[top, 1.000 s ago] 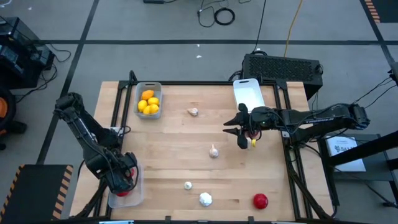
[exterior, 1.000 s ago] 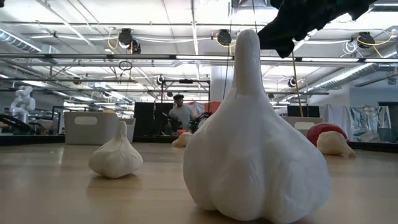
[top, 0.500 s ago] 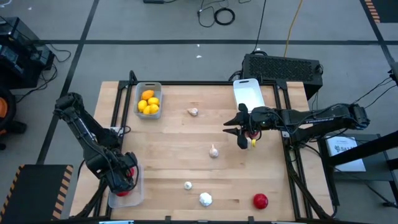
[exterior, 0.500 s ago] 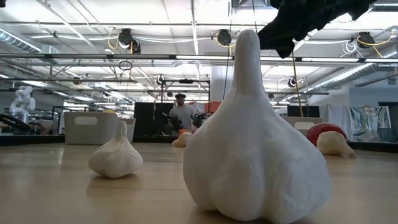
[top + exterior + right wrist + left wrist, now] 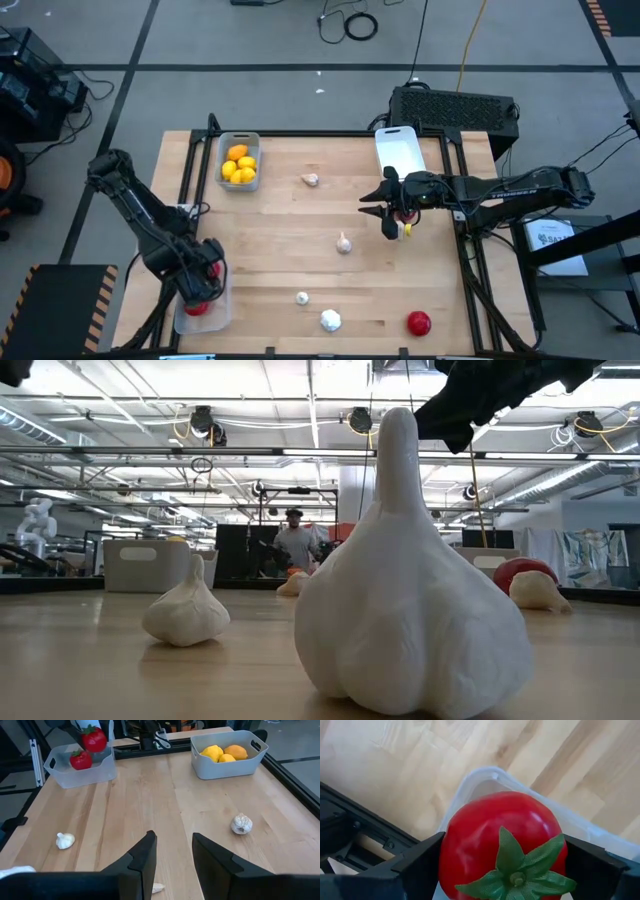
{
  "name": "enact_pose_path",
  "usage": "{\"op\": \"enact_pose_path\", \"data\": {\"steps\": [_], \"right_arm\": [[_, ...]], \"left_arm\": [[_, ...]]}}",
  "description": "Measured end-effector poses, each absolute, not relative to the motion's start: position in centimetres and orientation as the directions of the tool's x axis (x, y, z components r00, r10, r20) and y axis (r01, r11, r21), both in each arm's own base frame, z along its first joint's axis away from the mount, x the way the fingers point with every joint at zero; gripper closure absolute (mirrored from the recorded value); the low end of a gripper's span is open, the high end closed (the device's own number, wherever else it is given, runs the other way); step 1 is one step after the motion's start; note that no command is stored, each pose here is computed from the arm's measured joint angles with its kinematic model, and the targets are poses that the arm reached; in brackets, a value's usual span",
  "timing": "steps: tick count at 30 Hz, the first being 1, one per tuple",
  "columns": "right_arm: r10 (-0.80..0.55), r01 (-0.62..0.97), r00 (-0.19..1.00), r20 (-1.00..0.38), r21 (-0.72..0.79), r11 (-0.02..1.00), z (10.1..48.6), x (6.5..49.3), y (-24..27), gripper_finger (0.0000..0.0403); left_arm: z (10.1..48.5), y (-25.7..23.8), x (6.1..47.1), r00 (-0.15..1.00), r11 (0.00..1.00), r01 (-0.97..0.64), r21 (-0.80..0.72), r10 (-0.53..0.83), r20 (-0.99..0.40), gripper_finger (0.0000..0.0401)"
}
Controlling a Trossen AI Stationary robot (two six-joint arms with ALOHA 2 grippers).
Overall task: Sort produce into baskets
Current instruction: Put the red tomato into the transparent bin
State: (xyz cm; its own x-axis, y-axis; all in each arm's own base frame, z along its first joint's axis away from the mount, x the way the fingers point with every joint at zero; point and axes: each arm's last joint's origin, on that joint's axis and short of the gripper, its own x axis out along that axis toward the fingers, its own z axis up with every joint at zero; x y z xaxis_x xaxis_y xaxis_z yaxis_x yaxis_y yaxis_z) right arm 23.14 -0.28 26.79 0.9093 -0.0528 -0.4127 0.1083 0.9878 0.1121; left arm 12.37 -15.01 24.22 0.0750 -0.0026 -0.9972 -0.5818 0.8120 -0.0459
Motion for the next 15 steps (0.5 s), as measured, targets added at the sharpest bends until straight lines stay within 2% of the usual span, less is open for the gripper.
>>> {"op": "enact_pose_path", "data": {"steps": [7, 9, 12, 15], "right_arm": [[-0.053, 0.108, 0.909, -0.413, 0.112, 0.988, 26.8, 23.1, -0.3, 0.0287], [-0.052, 0.108, 0.909, -0.413, 0.112, 0.988, 26.8, 23.1, -0.3, 0.0287], [-0.052, 0.108, 0.909, -0.413, 0.112, 0.988, 26.8, 23.1, -0.3, 0.0287], [-0.052, 0.108, 0.909, -0.413, 0.112, 0.988, 26.8, 23.1, -0.3, 0.0287]], "left_arm": [[23.6, -15.1, 13.0, 0.049, 0.797, -0.604, -0.011, 0.023, -0.999, 0.0048], [23.3, -15.3, 13.2, 0.007, 0.795, -0.606, -0.011, -0.008, -1.000, 0.0048], [23.2, -15.5, 13.3, -0.036, 0.825, -0.564, -0.025, -0.055, -0.998, 0.0048], [23.2, -15.7, 13.4, -0.026, 0.857, -0.514, -0.039, -0.061, -0.998, 0.0048]]}}
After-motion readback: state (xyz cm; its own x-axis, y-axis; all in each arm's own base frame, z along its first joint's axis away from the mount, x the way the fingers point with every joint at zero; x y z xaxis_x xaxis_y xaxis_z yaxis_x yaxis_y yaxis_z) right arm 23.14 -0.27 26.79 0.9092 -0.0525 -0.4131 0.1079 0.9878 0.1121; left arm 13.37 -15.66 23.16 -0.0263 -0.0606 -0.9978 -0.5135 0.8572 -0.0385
